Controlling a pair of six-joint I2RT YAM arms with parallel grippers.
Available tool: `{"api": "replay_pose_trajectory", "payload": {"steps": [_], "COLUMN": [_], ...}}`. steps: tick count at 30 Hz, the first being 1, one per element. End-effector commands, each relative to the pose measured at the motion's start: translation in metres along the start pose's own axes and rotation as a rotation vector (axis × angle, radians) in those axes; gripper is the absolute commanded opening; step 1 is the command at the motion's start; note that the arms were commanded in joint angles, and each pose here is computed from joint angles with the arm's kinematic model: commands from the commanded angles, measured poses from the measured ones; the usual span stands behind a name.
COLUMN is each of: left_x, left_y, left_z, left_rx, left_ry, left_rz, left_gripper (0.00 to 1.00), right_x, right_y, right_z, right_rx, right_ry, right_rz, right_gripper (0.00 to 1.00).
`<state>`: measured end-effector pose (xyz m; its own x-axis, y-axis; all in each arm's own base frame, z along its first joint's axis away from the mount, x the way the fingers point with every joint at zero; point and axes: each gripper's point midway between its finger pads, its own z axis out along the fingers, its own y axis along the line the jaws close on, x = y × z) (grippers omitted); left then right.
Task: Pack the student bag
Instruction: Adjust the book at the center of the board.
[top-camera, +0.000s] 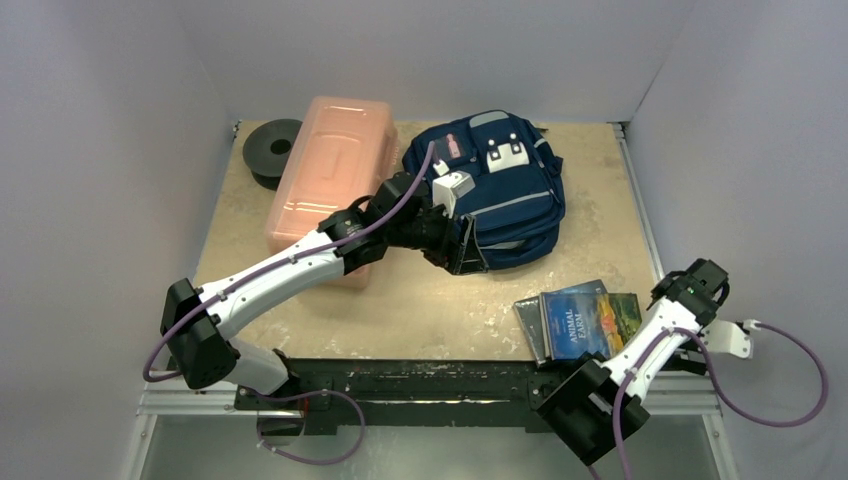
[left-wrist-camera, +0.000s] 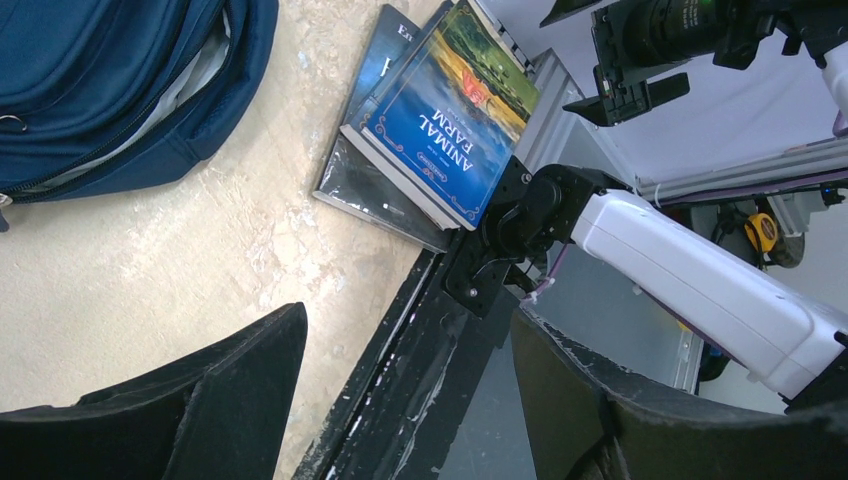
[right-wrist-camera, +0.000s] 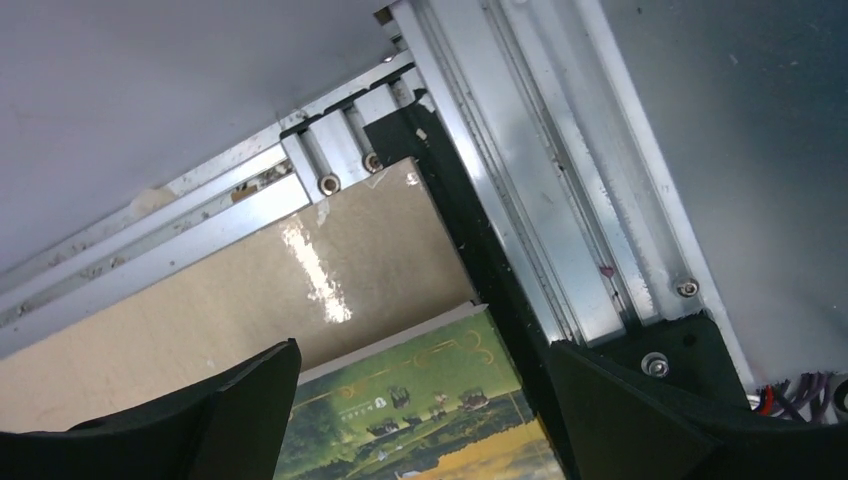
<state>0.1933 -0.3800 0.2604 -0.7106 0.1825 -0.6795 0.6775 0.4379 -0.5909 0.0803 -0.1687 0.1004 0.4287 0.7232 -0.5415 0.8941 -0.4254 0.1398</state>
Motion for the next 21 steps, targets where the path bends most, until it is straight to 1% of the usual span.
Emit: {"api": "replay_pose_trajectory", "payload": {"steps": [1,3,7,11,13,14,15,16,18,21], "left_x": [-0.011,-0.012,-0.011,-0.010,-0.010,-0.010,-0.011,-0.012,-0.012,-0.013], "left_y": [-0.017,-0.019,-0.020,-0.019,-0.018,-0.017,-0.016,-0.014,-0.010,-0.003], "left_z": [-0.012,-0.012,-0.011,-0.010,-0.008,-0.007,-0.007,-0.007,-0.006,-0.002], "left_rx": [0.060,0.073,0.082,0.081,0.083,0.081,0.081,0.076,0.070,0.066], "left_ry": [-0.051,-0.050,-0.045,-0.043,-0.039,-0.037,-0.038,-0.039,-0.039,-0.031], "left_rz": [0.002,-0.009,-0.015,-0.015,-0.021,-0.024,-0.024,-0.025,-0.032,-0.053], "left_gripper": [0.74,0.74,0.74,0.74,0.74,0.74,0.74,0.74,0.74,0.74], "right_x": [-0.015,-0.012,0.013,0.014,0.030,0.034,0.033,0.037,0.045,0.062], "right_y": [-0.013,-0.014,-0.018,-0.013,-0.007,-0.008,-0.001,0.010,0.022,0.050], "right_z": [0.006,0.010,0.029,0.036,0.042,0.045,0.044,0.041,0.038,0.024], "right_rx": [0.067,0.061,0.031,-0.001,-0.045,-0.051,-0.090,-0.153,-0.215,-0.360], "right_ry": [-0.085,-0.077,-0.022,-0.031,0.025,0.033,0.029,0.048,0.074,0.116], "right_rz": [0.118,0.174,0.241,0.250,0.258,0.254,0.238,0.230,0.195,0.118], "right_gripper": [0.99,0.99,0.99,0.99,0.99,0.99,0.99,0.99,0.99,0.99]}}
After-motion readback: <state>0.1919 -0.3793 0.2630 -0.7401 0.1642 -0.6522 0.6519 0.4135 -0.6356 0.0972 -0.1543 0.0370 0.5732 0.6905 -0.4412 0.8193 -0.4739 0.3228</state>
